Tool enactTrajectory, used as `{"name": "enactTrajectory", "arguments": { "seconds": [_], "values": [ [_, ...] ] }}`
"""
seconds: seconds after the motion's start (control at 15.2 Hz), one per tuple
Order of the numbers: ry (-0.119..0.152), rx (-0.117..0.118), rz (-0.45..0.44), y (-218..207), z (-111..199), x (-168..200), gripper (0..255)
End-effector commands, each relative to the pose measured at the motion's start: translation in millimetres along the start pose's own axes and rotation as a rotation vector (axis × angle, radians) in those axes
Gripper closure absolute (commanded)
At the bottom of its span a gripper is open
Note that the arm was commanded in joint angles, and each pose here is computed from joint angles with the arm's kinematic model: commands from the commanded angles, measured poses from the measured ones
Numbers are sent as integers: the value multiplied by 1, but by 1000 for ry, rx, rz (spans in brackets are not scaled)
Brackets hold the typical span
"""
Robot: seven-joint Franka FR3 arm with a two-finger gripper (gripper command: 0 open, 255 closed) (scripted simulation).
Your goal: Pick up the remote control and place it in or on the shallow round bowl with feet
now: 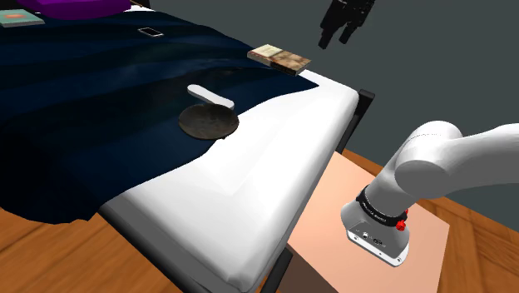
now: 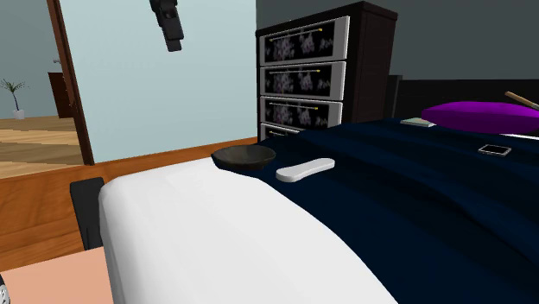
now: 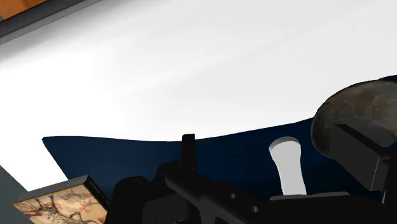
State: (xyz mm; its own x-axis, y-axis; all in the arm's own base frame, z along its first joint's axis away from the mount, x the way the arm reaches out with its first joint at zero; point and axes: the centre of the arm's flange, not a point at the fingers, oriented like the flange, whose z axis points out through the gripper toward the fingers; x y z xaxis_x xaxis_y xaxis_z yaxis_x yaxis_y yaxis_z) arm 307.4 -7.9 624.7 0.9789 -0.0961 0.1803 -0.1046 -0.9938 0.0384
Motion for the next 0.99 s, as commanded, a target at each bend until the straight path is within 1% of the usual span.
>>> {"name": "enactTrajectory", "arguments": {
  "seconds": [0.0, 0.92],
  "values": [
    [0, 0, 0, 0, 0, 0, 0],
    [-74, 16, -104, -60, 119, 139, 0]
  ]
}}
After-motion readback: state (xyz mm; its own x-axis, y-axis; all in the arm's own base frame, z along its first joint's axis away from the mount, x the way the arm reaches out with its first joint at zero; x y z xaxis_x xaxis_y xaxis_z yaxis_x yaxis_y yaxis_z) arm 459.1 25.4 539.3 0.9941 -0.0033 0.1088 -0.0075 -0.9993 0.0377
